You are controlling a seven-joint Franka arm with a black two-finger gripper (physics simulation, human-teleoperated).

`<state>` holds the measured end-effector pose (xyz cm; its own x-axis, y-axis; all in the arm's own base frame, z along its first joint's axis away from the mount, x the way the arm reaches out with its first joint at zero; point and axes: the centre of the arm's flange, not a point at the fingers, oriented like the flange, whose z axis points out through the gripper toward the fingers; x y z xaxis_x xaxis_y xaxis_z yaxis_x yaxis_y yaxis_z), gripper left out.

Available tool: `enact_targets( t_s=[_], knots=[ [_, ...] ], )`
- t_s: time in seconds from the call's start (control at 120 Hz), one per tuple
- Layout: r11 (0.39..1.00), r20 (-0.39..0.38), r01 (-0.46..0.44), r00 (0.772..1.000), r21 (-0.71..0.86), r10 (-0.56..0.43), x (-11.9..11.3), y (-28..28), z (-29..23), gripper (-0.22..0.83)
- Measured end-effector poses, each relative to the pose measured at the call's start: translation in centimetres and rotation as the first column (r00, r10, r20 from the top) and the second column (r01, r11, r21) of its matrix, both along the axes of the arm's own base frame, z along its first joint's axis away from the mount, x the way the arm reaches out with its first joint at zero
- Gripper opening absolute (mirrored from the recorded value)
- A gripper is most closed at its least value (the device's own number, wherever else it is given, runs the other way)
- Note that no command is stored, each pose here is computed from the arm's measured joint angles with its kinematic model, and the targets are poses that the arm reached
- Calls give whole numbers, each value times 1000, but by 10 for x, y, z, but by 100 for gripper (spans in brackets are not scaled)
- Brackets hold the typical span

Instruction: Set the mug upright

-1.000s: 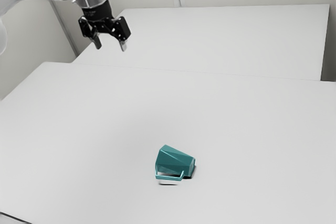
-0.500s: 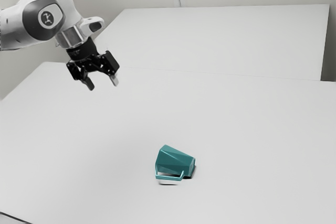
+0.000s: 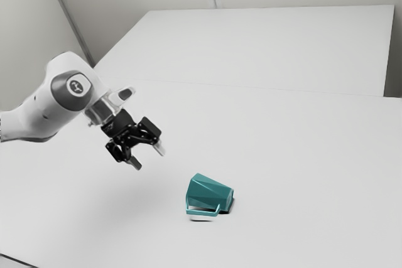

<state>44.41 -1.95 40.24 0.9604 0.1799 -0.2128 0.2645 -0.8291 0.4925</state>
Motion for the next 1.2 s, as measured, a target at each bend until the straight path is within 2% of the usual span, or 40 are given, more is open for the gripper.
enact_targets(
  t_s=[0.333,0.558,1.0,1.083,1.2],
  knots=[
    [996,130,-42,990,-84,53,1,-27,-41,62],
    [976,136,-102,982,-192,130,-8,-58,-80,61],
    [953,165,-103,974,-284,155,-10,-90,-112,62],
    [950,173,-99,973,-295,155,-11,-93,-116,57],
    [949,190,-86,971,-303,148,-11,-96,-118,41]
  ],
)
